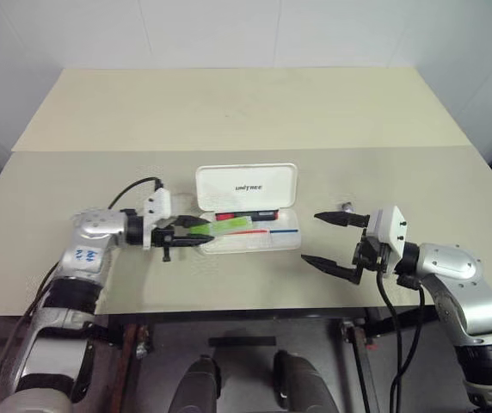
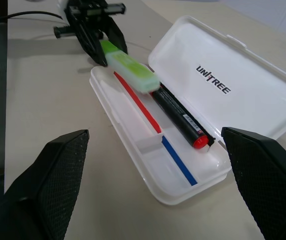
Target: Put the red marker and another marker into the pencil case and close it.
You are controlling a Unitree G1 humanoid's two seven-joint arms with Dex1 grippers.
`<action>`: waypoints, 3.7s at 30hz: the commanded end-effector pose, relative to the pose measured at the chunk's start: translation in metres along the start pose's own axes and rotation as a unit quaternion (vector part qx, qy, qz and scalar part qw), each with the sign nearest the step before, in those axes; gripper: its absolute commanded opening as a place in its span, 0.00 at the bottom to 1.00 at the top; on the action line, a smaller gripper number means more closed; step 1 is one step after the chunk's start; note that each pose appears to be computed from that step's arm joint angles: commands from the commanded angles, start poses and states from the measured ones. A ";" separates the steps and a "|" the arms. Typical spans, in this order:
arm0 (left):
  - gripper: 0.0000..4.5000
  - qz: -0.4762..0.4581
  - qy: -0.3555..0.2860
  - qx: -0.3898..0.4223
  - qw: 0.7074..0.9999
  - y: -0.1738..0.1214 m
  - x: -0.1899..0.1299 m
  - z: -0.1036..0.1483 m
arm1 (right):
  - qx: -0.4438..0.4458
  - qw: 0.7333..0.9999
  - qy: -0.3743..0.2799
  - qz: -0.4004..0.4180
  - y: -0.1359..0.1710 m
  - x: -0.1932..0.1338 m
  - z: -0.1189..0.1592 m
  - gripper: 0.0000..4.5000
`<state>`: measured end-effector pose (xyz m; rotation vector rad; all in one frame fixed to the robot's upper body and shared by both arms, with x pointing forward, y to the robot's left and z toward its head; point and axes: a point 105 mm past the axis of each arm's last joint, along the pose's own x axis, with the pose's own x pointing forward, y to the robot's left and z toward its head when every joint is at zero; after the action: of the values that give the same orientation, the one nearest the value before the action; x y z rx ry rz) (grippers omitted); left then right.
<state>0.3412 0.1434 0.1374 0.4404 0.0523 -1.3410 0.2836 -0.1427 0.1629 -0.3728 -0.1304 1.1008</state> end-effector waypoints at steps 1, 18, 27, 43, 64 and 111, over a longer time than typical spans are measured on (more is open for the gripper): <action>0.24 -0.030 -0.011 0.027 0.999 0.003 0.014 0.011 | -0.017 1.000 -0.012 -0.017 0.002 -0.003 0.013 1.00; 0.24 -0.051 0.014 0.008 0.999 0.006 0.018 -0.001 | -0.017 0.999 -0.014 -0.045 0.008 -0.007 0.015 1.00; 0.62 -0.056 0.008 0.000 0.998 0.006 0.018 0.000 | -0.018 0.999 -0.018 -0.044 0.006 -0.005 0.019 1.00; 1.00 -0.071 -0.053 0.042 0.995 0.005 0.019 0.025 | 0.004 0.993 -0.038 -0.115 -0.005 -0.004 0.021 1.00; 1.00 0.010 -0.101 0.036 0.994 0.000 -0.025 0.051 | 0.070 0.888 0.011 -0.455 -0.059 -0.045 -0.020 1.00; 1.00 0.059 -0.058 0.051 0.995 -0.003 -0.056 0.058 | 0.037 0.981 0.020 -0.190 -0.072 0.024 -0.023 0.09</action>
<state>0.3140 0.1735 0.2016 0.4313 -0.1203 -1.2535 0.3705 -0.1701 0.1359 -0.2356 -0.0104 0.5638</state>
